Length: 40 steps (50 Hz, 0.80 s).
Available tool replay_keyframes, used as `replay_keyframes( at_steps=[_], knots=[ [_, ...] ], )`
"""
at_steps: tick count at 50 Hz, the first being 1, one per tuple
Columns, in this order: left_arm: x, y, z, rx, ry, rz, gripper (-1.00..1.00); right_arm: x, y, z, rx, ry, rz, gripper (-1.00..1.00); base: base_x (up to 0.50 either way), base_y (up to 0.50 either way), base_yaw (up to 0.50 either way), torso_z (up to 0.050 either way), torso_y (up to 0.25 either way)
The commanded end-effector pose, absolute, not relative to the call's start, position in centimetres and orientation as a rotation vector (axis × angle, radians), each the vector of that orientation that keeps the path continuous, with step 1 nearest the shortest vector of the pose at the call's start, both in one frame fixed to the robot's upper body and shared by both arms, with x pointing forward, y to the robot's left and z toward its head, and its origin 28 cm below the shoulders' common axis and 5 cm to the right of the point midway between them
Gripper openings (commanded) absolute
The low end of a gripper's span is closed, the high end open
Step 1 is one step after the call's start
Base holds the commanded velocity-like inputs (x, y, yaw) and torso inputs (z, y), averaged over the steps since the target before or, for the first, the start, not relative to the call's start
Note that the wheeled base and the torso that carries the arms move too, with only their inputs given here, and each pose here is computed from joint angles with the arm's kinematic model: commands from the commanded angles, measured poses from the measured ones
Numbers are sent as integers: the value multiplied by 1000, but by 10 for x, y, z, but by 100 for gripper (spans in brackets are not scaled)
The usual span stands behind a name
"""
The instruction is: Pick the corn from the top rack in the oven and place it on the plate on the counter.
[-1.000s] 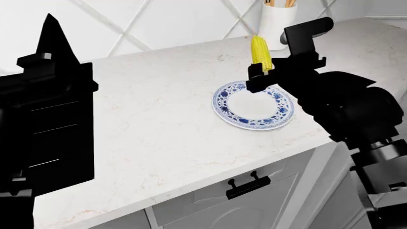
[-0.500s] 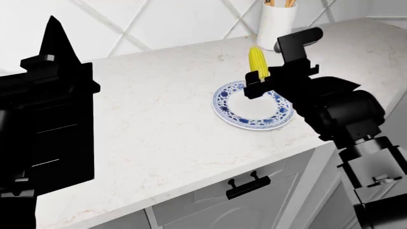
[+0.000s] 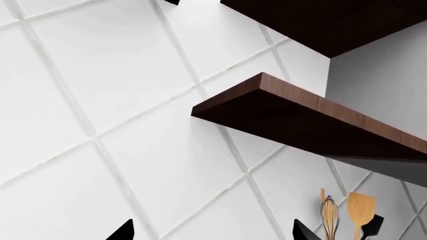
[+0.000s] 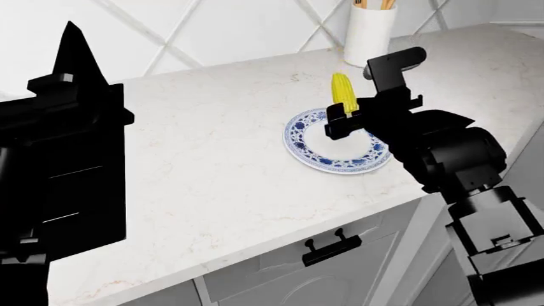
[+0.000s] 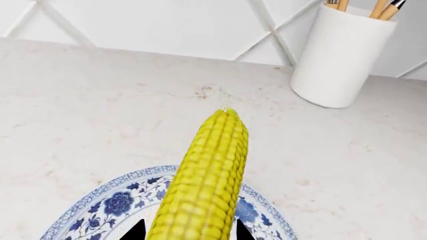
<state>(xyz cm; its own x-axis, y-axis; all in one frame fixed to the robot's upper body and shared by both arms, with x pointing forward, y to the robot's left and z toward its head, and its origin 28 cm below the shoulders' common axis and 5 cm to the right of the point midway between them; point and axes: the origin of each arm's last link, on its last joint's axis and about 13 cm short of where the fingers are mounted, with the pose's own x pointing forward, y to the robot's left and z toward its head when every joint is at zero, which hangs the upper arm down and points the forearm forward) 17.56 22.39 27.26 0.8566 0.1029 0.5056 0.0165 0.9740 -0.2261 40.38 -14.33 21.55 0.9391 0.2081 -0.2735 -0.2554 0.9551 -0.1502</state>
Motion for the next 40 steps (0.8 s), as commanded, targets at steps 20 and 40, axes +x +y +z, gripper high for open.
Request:
replay_keyframes(
  at_steps=[20,40],
  knots=[
    [176,223,271,-228,-537,45,100,400,-144,210,-207,283,258,-100,0,0,0,0,1],
    [175,224,272,-229,-537,48,100,399,-143,200,-204,320,266,-100,0,0,0,1,1]
  ],
)
